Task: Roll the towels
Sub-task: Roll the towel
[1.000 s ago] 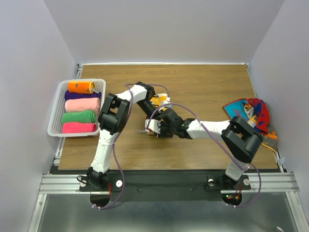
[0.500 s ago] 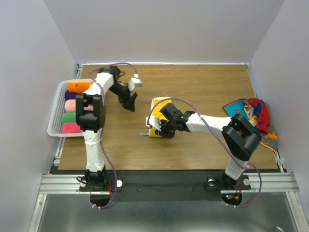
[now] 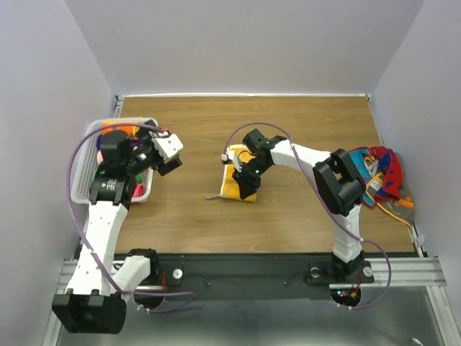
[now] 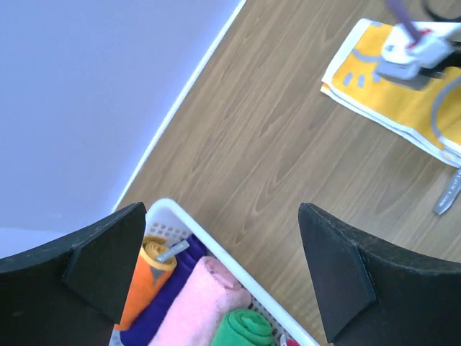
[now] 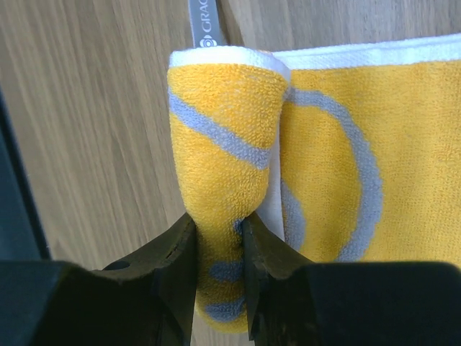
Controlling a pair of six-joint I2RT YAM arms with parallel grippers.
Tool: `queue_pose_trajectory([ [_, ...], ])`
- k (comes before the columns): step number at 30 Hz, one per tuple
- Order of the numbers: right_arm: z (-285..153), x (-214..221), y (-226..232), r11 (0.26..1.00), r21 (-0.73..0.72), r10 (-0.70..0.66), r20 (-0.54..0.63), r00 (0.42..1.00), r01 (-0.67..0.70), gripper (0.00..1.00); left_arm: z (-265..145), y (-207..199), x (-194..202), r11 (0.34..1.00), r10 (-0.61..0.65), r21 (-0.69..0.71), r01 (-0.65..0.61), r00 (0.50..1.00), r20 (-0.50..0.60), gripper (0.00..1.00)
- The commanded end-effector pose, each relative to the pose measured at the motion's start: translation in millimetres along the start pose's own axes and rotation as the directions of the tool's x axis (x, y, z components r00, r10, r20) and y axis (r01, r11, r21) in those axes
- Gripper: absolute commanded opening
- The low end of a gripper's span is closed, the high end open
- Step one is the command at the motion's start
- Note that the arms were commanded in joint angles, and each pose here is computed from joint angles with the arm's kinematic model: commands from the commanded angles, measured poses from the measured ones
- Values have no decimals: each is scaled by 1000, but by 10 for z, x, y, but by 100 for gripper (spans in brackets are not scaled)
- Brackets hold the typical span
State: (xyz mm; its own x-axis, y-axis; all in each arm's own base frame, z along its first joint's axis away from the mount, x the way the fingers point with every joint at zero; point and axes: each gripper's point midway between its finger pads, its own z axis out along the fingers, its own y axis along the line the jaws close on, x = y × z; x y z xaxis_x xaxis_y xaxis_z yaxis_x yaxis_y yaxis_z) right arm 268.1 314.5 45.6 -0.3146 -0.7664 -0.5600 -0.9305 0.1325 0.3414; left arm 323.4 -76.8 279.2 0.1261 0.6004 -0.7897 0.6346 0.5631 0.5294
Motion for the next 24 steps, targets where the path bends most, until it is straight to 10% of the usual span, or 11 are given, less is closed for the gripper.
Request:
queue_pose_trajectory([
  [1, 27, 69, 135, 974, -176, 139, -15, 990, -140, 19, 161, -530, 303, 987, 88, 141, -76, 993, -79, 99],
  [10, 27, 128, -14, 895, -318, 317, -41, 948, -313, 21, 458, -1952, 227, 865, 340, 389, -316, 940, 8, 99],
  [24, 65, 223, -30, 811, -419, 396, -122, 910, -409, 24, 1218, -2495, 64, 772, 485, 461, -438, 874, 18, 99],
])
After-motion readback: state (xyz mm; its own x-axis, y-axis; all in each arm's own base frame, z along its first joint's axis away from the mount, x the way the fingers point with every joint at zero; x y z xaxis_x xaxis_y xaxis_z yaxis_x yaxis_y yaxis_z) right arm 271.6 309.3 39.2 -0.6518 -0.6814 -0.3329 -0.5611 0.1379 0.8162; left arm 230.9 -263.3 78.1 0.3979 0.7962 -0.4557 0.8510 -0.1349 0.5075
